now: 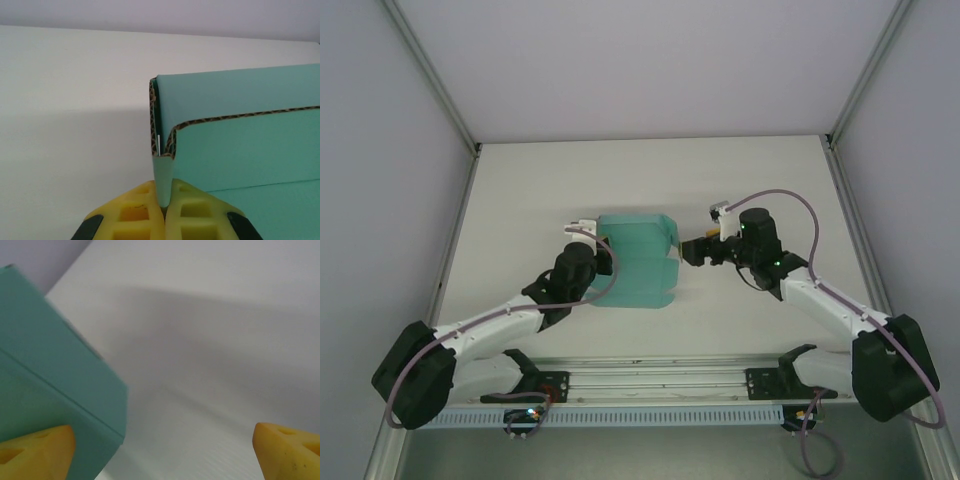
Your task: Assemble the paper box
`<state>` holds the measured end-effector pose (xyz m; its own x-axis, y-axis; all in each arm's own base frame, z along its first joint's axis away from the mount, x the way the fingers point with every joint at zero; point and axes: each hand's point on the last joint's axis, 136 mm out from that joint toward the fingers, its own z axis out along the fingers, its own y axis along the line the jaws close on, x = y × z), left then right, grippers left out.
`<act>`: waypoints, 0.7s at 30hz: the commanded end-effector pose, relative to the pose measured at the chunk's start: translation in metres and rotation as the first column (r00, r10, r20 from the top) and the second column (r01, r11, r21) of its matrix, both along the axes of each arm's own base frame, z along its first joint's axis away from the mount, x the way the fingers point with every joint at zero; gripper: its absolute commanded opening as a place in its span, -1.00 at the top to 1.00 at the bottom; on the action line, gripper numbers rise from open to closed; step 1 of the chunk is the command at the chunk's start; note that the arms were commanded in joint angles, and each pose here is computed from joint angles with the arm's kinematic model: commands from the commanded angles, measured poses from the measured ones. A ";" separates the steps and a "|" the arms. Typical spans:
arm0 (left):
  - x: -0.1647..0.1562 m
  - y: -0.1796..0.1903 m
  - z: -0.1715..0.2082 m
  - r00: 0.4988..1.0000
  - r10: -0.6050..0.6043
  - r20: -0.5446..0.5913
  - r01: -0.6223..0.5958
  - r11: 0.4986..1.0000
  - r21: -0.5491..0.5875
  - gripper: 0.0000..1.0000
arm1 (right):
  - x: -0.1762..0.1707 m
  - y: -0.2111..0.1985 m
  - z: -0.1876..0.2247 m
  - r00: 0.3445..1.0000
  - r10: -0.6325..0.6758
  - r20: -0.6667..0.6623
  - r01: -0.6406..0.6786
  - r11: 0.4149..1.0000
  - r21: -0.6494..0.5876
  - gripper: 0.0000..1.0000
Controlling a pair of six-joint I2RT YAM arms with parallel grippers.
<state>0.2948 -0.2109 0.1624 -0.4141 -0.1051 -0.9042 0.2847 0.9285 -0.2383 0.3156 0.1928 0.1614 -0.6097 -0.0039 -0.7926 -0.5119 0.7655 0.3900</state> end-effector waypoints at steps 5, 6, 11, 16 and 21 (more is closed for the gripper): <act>0.002 -0.011 0.001 0.999 -0.032 -0.001 0.032 0.999 -0.034 1.00 | 0.001 0.041 0.022 0.990 0.129 0.050 -0.133 0.988 0.078 -0.82; 0.002 -0.012 0.001 0.999 -0.033 -0.001 0.033 0.999 -0.035 1.00 | 0.001 0.046 0.022 0.989 0.142 0.051 -0.146 0.986 0.077 -0.80; 0.001 -0.013 0.001 0.999 -0.036 0.002 0.036 0.999 -0.035 1.00 | 0.009 0.061 0.015 0.987 0.156 0.043 -0.158 0.986 0.057 -0.70; -0.001 -0.010 0.004 0.999 -0.033 0.007 0.034 0.999 -0.037 1.00 | 0.013 0.064 0.007 0.984 0.162 0.069 -0.160 0.986 -0.038 -0.56; 0.000 -0.007 0.004 1.000 -0.016 0.005 0.016 1.000 -0.024 1.00 | 0.003 0.067 0.005 0.969 0.227 0.093 -0.216 0.969 -0.119 -0.52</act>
